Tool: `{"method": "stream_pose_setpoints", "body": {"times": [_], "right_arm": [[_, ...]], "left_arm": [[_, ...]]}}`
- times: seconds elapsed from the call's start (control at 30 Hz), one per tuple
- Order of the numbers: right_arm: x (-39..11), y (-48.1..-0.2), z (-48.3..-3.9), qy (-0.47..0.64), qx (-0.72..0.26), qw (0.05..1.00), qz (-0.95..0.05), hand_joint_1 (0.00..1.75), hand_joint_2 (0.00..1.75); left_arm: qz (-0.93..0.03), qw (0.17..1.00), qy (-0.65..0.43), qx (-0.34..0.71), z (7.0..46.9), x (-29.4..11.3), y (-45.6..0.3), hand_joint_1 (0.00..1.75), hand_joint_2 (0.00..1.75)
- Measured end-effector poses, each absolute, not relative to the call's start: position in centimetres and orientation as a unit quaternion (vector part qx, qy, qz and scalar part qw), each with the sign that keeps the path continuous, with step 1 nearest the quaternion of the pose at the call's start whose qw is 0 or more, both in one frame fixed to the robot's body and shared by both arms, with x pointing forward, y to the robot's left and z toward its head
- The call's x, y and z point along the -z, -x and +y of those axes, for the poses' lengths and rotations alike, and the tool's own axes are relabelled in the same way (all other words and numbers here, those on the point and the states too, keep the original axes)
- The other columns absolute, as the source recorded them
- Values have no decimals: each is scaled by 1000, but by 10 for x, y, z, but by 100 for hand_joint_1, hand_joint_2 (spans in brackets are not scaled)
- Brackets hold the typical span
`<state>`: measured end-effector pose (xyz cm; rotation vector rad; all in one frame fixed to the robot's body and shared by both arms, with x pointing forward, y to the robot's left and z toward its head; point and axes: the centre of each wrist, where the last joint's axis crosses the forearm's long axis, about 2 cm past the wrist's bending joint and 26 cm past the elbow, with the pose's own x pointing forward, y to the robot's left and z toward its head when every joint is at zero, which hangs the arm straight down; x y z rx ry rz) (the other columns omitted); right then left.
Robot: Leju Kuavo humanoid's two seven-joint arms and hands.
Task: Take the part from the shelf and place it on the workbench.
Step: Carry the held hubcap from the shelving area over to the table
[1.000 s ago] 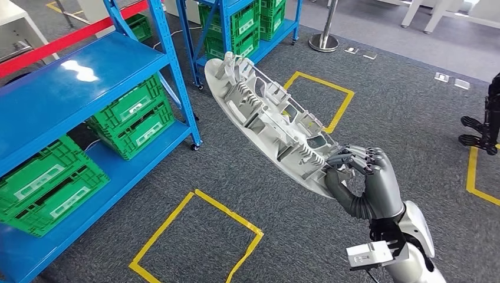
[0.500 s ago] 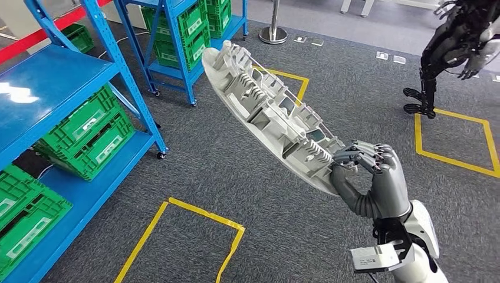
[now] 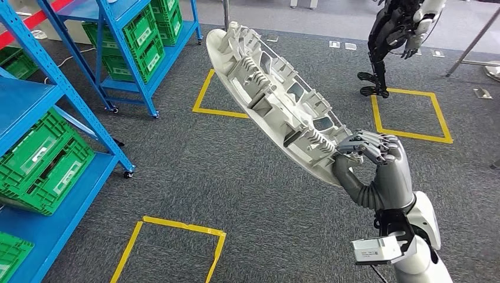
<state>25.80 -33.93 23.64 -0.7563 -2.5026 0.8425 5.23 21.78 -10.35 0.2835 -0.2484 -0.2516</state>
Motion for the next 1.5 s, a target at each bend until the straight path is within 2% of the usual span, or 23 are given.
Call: {"method": "stream_pose_setpoints", "body": {"times": [0.7, 1.5], "right_arm": [[-247, -259, -353, 319, -290, 196, -881, 175, 175], [-255, -270, -351, 325, -290, 189, -880, 175, 175]], "left_arm": [[-128, 971, -152, 130, 217, 102, -58, 0, 175], [-120, 973, -145, 134, 218, 103, -57, 0, 175]]}}
